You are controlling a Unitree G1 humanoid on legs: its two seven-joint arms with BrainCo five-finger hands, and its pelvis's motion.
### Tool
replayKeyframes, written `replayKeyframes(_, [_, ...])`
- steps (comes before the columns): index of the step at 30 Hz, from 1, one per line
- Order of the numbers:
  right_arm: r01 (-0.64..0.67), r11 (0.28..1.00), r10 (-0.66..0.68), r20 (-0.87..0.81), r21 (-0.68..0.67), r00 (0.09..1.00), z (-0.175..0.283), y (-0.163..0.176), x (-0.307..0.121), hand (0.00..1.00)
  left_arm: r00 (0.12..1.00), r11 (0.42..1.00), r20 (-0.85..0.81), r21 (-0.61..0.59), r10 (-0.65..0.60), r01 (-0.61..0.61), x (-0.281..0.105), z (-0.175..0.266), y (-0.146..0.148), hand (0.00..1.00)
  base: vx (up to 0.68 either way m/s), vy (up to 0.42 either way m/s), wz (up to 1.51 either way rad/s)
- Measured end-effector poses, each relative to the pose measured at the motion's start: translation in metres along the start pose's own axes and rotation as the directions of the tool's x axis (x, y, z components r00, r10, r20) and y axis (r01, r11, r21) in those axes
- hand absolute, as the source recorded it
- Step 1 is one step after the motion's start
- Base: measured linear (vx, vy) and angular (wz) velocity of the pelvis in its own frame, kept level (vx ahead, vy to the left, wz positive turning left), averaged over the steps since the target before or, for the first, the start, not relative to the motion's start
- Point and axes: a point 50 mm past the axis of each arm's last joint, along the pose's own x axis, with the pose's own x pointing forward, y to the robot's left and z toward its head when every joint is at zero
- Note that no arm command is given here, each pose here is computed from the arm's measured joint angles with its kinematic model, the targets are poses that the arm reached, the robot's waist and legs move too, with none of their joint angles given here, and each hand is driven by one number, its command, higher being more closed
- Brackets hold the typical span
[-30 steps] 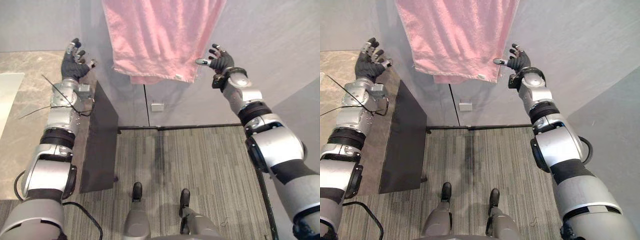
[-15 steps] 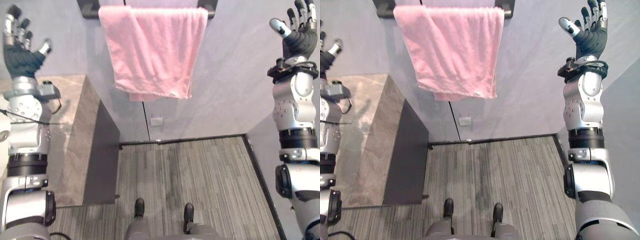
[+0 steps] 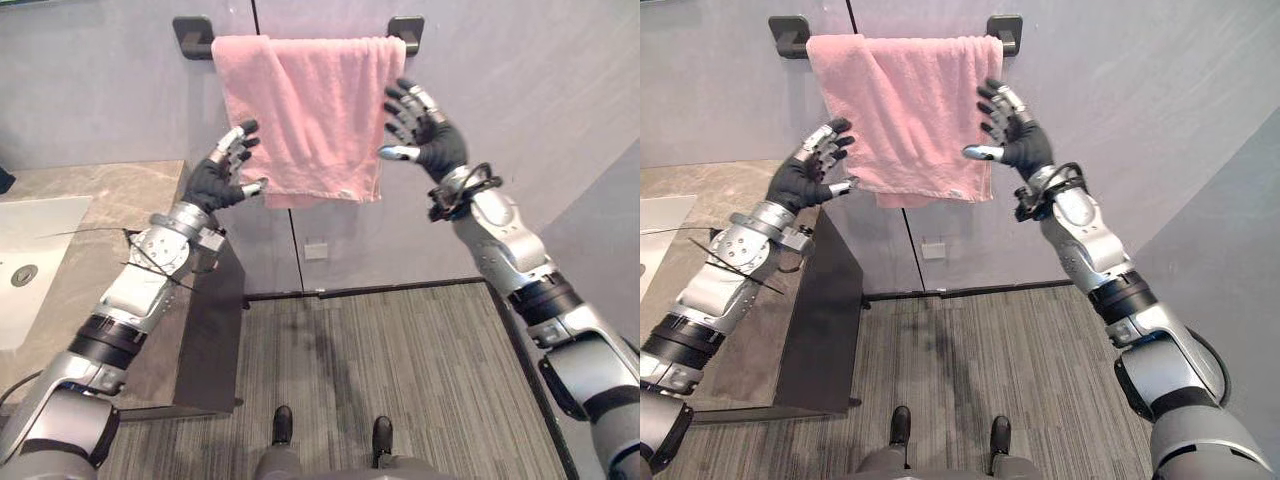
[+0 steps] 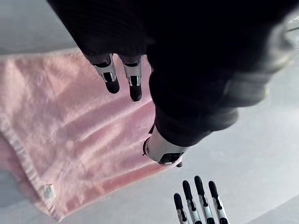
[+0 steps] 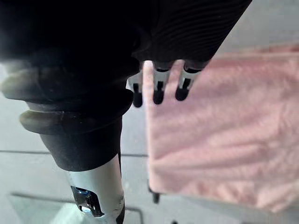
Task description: Organize washtable
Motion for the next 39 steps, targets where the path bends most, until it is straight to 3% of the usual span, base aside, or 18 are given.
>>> replayKeyframes(14, [0.007, 0.999, -0.012, 0.098, 0.051, 0.995, 0.061, 0.022, 0.072, 0.00, 0.984, 0.992, 0.159, 0.088, 0.080, -0.094, 0.092, 0.093, 0.034, 0.00, -0.07, -0.013, 0.01])
replayKeyframes(18, [0.065, 0.996, -0.070, 0.083, 0.063, 0.994, 0.066, 0.020, 0.082, 0.00, 0.981, 0.990, 0.162, 0.081, 0.105, -0.119, 0.104, 0.109, 0.041, 0.00, -0.06, -0.009, 0.00])
replayKeyframes(25, [0.242, 0.958, -0.258, 0.091, 0.153, 0.962, 0.079, -0.005, 0.083, 0.00, 0.983, 0.986, 0.104, 0.043, 0.153, -0.158, 0.103, 0.098, 0.049, 0.00, -0.01, -0.002, 0.03])
replayKeyframes(31, [0.354, 0.908, -0.384, 0.105, 0.225, 0.917, 0.082, -0.040, 0.068, 0.00, 0.955, 0.953, 0.044, -0.084, 0.294, -0.290, 0.075, 0.062, 0.076, 0.00, -0.01, 0.003, 0.03])
replayKeyframes(35, [0.476, 0.842, -0.505, 0.062, 0.252, 0.861, 0.041, -0.086, 0.015, 0.00, 0.896, 0.888, -0.067, -0.121, 0.439, -0.444, 0.013, 0.010, 0.109, 0.00, -0.01, 0.001, 0.02])
replayKeyframes(39, [0.582, 0.746, -0.626, 0.044, 0.324, 0.779, 0.002, -0.113, -0.050, 0.00, 0.879, 0.862, -0.071, -0.169, 0.473, -0.477, -0.023, -0.008, 0.107, 0.00, -0.02, -0.005, -0.08])
